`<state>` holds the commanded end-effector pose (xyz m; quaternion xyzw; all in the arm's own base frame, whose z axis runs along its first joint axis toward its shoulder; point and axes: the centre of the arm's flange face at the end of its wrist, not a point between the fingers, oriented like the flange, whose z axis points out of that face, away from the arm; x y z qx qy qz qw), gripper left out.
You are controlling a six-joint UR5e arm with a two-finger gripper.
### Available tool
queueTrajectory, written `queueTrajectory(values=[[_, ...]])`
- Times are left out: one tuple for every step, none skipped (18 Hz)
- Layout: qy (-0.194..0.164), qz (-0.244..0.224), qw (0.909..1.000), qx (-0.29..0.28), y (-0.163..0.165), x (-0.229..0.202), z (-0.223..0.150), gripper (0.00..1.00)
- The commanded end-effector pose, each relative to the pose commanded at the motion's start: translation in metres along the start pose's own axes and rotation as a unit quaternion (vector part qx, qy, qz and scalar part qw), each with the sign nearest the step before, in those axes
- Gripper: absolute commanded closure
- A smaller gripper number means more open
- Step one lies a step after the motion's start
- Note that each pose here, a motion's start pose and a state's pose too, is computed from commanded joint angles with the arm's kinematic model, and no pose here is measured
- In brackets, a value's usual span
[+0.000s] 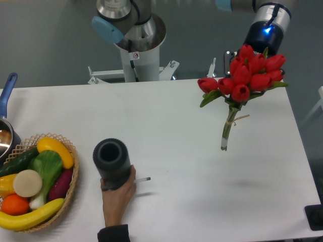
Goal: Pick up the flowers from the vase
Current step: 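Carry the tulips up and away from the vase, holding them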
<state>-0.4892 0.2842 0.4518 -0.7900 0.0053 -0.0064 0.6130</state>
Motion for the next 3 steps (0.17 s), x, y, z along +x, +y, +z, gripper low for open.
queueTrajectory(values=[[0.000, -0.001, 1.0000, 0.000, 0.0013, 0.0010, 0.0003, 0.63], [0.002, -0.004, 1.0000, 0.000, 0.0039, 0.0023, 0.0016, 0.63], [0.002, -0.006, 1.0000, -0.001, 0.0054, 0.0027, 0.0019, 0.63]])
